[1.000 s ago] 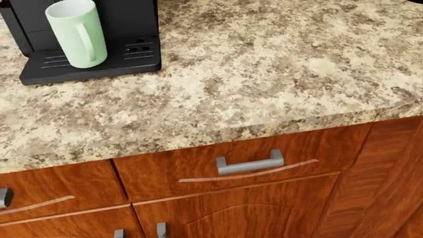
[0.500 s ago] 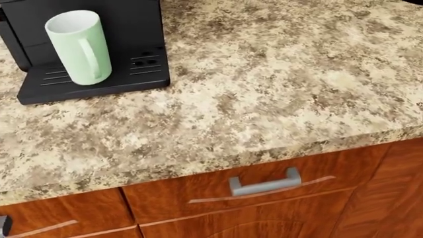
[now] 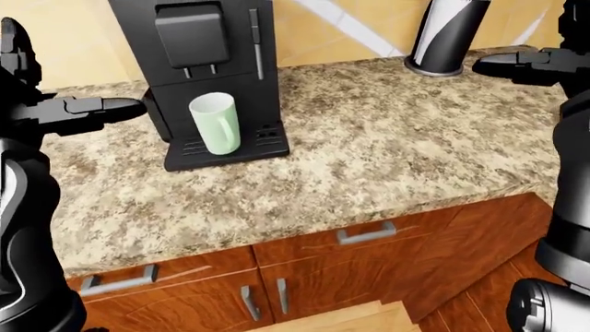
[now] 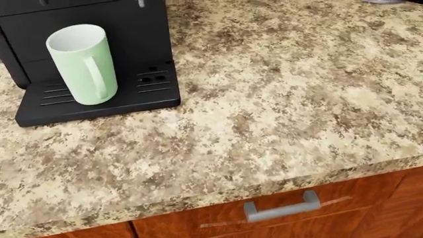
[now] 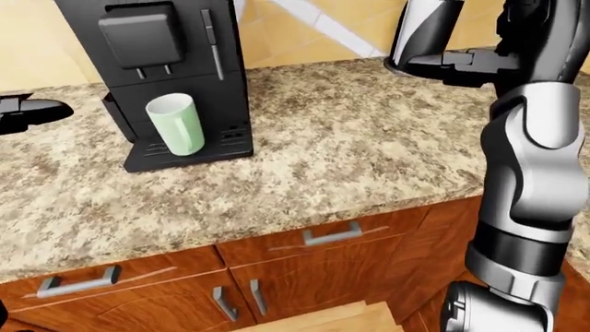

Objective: Pick the mug from under the coffee machine dispenser and place it on the counter.

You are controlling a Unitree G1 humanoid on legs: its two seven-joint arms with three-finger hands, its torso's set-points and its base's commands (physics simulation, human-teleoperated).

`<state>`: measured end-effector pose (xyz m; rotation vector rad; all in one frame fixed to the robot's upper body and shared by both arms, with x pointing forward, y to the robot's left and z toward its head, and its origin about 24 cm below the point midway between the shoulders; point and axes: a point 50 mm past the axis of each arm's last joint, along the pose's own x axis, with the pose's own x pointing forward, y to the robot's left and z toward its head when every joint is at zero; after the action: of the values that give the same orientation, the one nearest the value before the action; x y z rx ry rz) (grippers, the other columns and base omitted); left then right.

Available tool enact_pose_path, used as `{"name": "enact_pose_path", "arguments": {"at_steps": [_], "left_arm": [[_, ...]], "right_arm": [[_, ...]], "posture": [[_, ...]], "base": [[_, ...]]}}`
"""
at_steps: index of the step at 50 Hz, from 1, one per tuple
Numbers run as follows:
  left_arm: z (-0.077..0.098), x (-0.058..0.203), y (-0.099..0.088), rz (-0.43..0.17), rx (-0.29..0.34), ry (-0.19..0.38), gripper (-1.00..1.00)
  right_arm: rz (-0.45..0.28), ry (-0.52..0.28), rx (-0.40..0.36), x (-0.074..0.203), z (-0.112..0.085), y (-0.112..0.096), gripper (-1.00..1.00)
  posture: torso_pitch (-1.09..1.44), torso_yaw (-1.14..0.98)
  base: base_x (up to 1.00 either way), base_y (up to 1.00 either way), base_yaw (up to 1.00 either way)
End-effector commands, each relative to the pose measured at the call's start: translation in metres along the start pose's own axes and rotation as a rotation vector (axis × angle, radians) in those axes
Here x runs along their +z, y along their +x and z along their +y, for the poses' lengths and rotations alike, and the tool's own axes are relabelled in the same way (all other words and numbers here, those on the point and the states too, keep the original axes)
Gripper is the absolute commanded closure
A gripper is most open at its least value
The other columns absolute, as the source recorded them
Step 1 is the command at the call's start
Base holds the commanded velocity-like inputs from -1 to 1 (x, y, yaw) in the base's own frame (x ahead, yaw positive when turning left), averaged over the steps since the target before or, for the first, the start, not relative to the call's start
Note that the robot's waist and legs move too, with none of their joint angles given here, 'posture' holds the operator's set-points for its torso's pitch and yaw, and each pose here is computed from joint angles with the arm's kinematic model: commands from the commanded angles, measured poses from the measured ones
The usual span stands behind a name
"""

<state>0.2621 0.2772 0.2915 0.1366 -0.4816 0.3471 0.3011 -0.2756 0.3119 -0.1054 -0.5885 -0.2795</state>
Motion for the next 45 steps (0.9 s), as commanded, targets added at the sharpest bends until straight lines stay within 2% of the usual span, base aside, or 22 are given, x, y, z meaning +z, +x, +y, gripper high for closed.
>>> {"name": "enact_pose_path", "arguments": {"at_steps": [1, 21, 31, 36, 39, 45], "left_arm": [[0.0039, 0.0151, 0.0003, -0.078, 0.019, 0.007, -1.00], [0.0052, 0.0159, 0.0001, -0.079, 0.023, 0.007, -1.00], [0.0049, 0.0161, 0.0002, -0.080, 0.023, 0.006, -1.00], [0.0054, 0.0172, 0.0015, -0.080, 0.024, 0.007, -1.00], [0.0055, 0.0164, 0.0009, -0.080, 0.025, 0.008, -1.00], [0.0057, 0.0164, 0.0007, -0.080, 0.026, 0.009, -1.00]], "right_arm": [[-0.083, 0.003, 0.007, 0.0176, 0.0010, 0.0020, -1.00], [-0.088, -0.001, -0.005, 0.0164, 0.0004, 0.0028, -1.00], [-0.050, 0.046, -0.018, 0.0145, 0.0008, 0.0048, -1.00], [-0.063, -0.056, -0.040, 0.0114, 0.0041, 0.0050, -1.00], [-0.071, -0.020, -0.046, 0.0119, 0.0023, 0.0055, -1.00], [-0.096, -0.055, -0.008, 0.0140, 0.0054, 0.0017, -1.00]], "posture": [[0.00, 0.00], [0.00, 0.00], [0.00, 0.00], [0.00, 0.00], [0.00, 0.00], [0.00, 0.00]], "base": [[0.15, 0.02, 0.00], [0.14, 0.01, 0.00], [0.00, 0.00, 0.00], [0.00, 0.00, 0.00], [0.00, 0.00, 0.00], [0.00, 0.00, 0.40]]}}
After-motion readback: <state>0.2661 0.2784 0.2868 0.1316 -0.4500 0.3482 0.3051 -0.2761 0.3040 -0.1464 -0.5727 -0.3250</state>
